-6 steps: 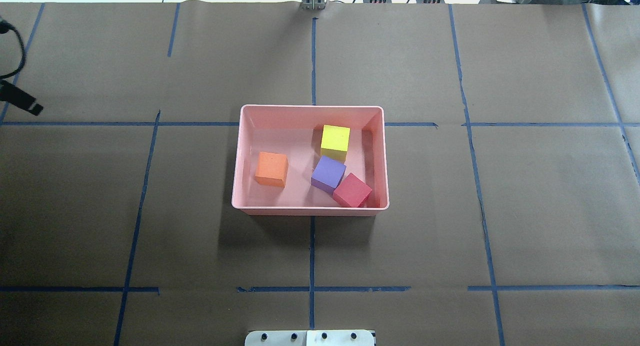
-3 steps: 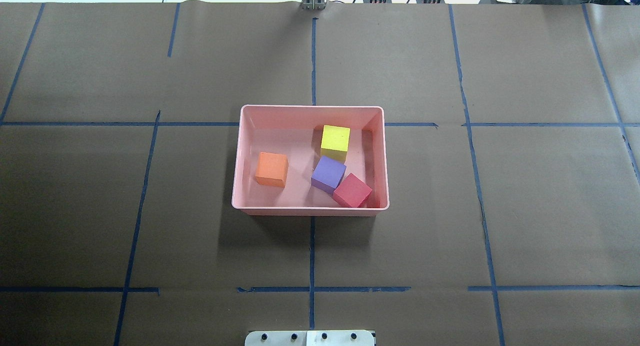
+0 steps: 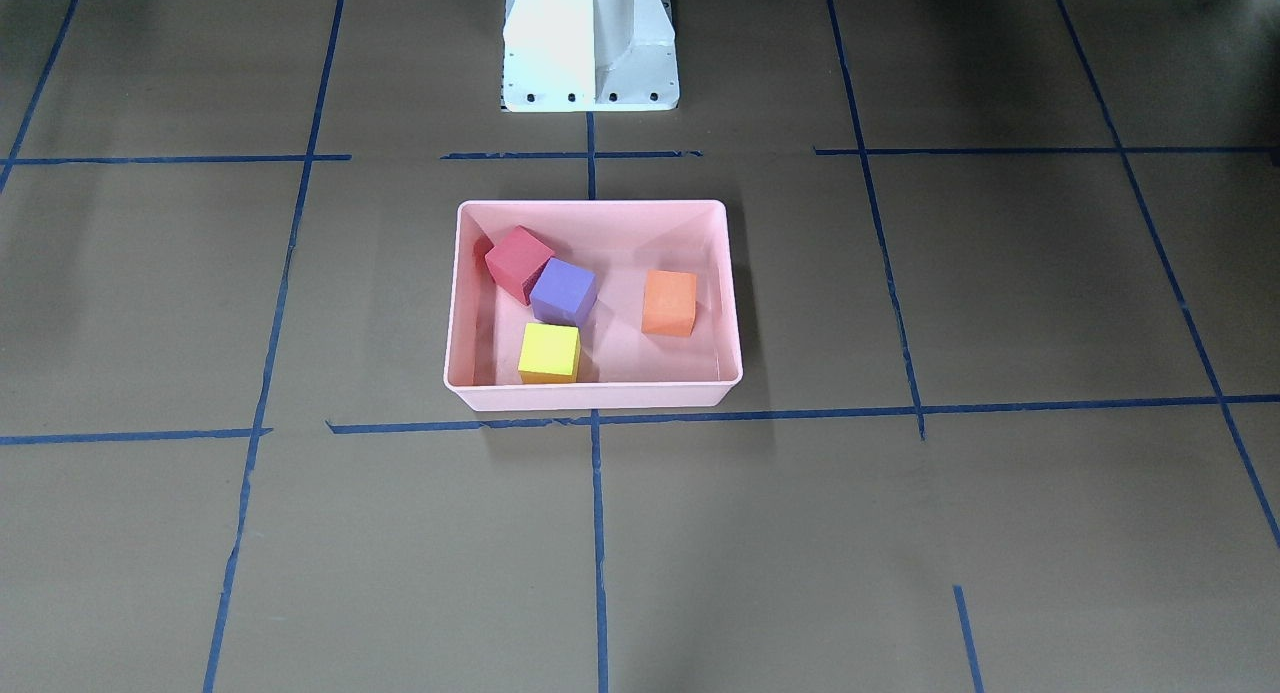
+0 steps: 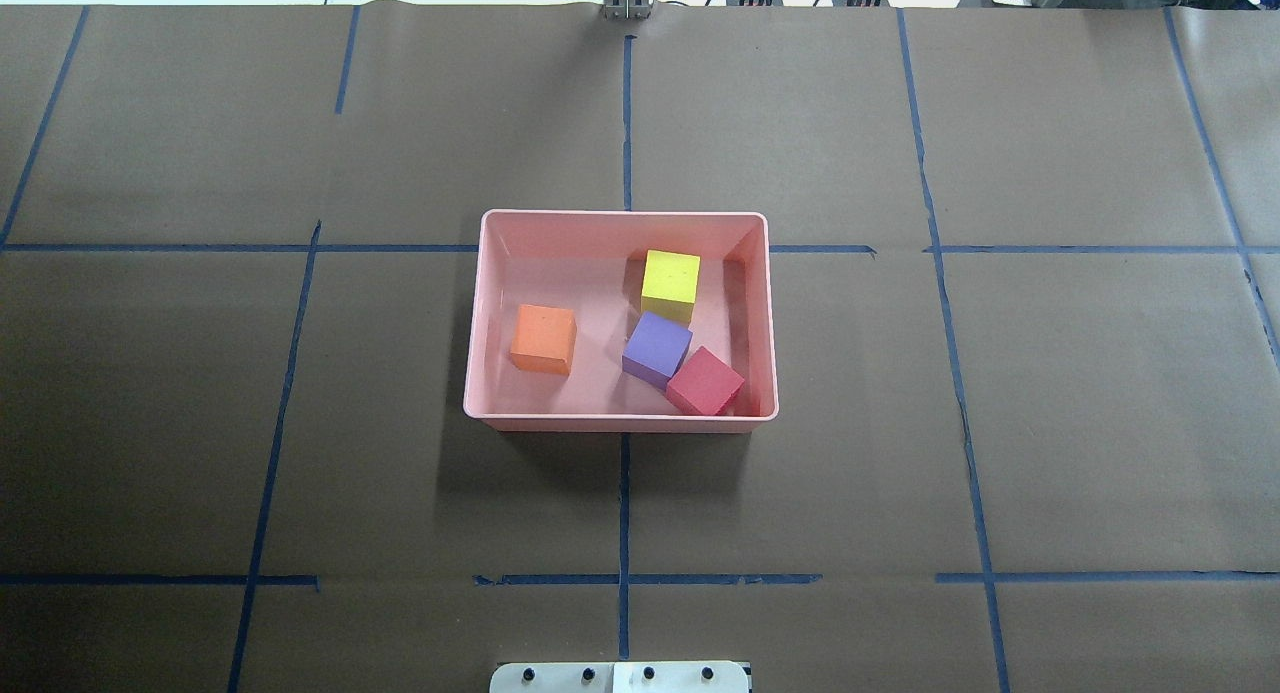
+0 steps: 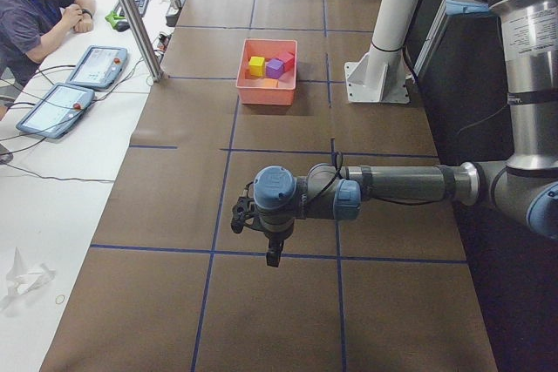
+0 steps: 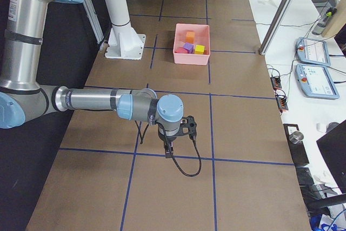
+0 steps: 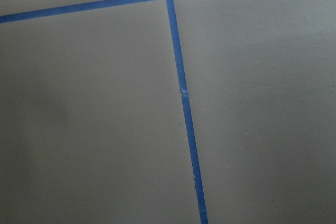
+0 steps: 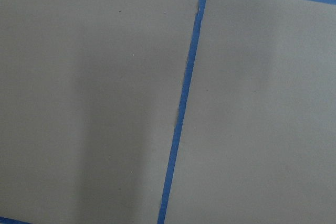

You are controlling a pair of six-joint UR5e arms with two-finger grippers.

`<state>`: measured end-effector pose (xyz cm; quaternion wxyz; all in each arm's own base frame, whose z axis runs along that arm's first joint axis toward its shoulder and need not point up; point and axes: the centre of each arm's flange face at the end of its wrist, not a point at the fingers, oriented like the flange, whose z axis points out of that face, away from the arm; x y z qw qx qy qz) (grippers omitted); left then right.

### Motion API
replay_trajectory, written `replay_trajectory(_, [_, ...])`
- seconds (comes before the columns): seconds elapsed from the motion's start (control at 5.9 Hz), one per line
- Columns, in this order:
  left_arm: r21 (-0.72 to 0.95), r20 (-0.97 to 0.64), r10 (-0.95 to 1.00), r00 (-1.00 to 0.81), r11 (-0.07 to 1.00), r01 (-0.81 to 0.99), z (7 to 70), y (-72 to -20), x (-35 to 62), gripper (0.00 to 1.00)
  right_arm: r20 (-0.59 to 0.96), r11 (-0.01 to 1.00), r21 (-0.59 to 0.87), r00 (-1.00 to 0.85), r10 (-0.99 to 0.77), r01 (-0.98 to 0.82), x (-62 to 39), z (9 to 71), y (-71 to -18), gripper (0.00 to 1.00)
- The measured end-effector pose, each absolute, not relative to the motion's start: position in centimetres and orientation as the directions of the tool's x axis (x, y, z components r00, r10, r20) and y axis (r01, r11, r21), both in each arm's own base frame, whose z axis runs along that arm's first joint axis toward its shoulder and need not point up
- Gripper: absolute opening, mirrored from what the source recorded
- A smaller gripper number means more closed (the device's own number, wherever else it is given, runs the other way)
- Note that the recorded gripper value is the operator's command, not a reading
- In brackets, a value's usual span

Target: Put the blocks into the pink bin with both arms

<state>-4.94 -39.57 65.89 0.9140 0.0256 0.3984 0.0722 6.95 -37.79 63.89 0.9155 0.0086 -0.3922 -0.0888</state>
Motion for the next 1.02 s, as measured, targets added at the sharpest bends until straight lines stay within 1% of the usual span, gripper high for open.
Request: replay_trajectory(1.02, [0.098,-0.718,0.151,0.679,0.988,-0.116,66.26,-38.72,-5.0,1.0,0.718,0.984,0.086,0.675,-0.17,0.156,6.94,63.95,-37.72,1.0])
